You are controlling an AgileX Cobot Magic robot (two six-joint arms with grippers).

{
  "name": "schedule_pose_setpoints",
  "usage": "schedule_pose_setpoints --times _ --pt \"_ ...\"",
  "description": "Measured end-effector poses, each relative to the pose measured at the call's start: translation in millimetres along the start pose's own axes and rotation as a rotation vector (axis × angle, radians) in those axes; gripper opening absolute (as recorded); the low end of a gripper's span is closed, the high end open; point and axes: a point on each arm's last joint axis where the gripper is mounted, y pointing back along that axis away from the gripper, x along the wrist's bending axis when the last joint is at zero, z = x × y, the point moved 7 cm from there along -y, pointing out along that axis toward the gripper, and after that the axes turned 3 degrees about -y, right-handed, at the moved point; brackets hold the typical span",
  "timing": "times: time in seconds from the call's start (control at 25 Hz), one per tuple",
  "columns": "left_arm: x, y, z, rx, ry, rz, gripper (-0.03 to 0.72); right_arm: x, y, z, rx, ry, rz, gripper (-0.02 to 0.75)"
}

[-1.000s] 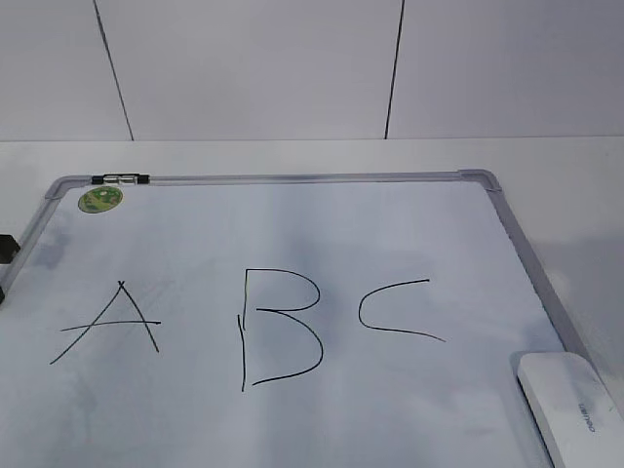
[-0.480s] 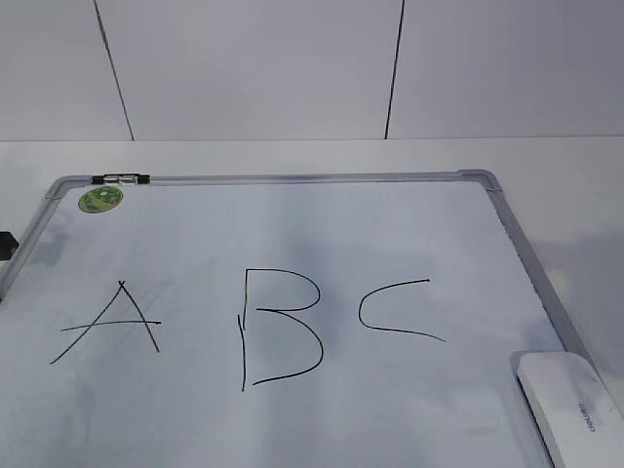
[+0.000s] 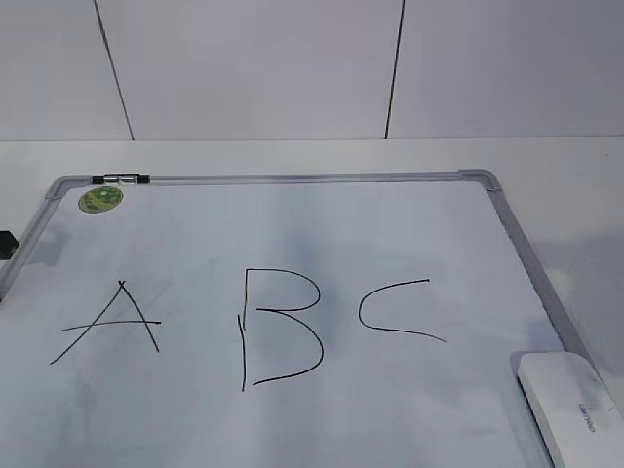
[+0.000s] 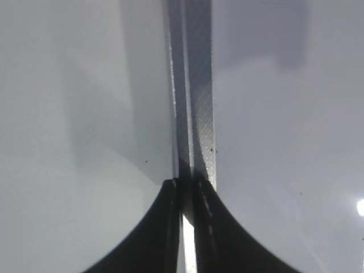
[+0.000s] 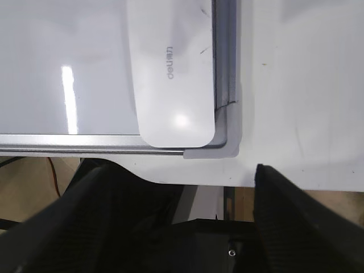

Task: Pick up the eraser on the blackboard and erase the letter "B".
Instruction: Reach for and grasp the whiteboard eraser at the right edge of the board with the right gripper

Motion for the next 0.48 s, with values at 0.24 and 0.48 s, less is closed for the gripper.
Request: schedule_pose_setpoints --times 0.24,0.48 --pt "-0.4 0 0 -0.001 0.002 -0.003 0.019 -3 -12 4 0.064 -0.042 -0.033 0.589" --pt "-0.4 0 0 -0.001 0.002 -0.003 0.019 -2 -28 12 0.122 -0.06 -0.04 0.589"
